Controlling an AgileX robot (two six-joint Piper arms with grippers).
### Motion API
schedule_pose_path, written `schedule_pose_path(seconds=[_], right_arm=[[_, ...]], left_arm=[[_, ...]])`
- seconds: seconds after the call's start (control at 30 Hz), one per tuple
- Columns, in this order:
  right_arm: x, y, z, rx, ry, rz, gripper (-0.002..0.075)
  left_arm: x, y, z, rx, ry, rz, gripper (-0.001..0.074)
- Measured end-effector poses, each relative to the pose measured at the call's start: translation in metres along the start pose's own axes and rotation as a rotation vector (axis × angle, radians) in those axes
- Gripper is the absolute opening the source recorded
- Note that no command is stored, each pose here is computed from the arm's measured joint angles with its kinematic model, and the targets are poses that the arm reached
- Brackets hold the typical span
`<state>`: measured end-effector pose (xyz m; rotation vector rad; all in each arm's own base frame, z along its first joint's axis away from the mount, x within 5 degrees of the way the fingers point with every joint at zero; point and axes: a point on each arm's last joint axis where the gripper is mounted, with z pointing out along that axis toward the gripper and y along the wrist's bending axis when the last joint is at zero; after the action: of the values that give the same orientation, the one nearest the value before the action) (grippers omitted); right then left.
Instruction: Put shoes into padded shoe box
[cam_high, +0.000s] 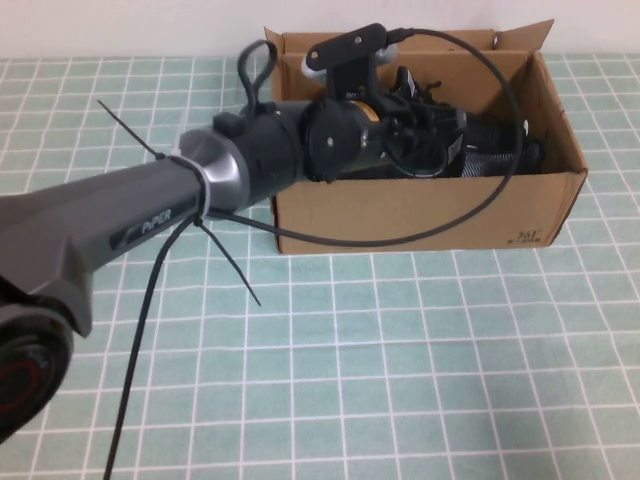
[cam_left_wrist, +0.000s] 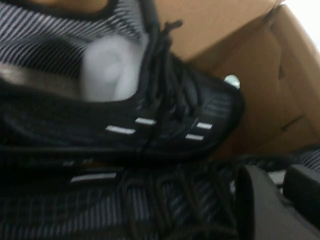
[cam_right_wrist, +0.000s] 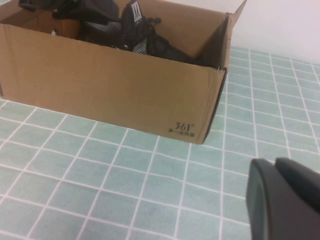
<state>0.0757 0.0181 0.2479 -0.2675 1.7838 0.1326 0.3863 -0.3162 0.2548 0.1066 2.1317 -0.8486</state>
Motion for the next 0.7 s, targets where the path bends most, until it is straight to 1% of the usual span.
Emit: schedule_pose_path(seconds=[0.2,0.3,0.4,0.5,0.6,0.7], right_arm=[[0.000,0.000,0.000,0.000,0.000,0.000,-0.0008],[0.000,0.000,0.000,0.000,0.000,0.000,-0.0008],[0.001,0.000,0.000,0.001,0.006,0.000,-0.0008],[0.002,0.000,0.000,0.002,0.026,0.009,-0.0008],[0.005,0.000,0.000,0.006,0.057,0.012,-0.0008],[0.007,-0.001,0.000,0.008,0.073,0.014,-0.0008]], left_arm=[[0.003,0.003,-0.004,-0.022,0.083,0.000,0.0093],[0.003,-0.001,-0.011,-0.022,0.125,0.048,0.0093],[-0.002,-0.007,-0.026,-0.011,0.173,0.155,0.0092],[-0.014,-0.013,-0.047,0.008,0.225,0.312,0.0084],[-0.030,-0.020,-0.076,0.029,0.267,0.464,0.0068],[-0.049,-0.023,-0.112,0.029,0.274,0.551,0.0060]])
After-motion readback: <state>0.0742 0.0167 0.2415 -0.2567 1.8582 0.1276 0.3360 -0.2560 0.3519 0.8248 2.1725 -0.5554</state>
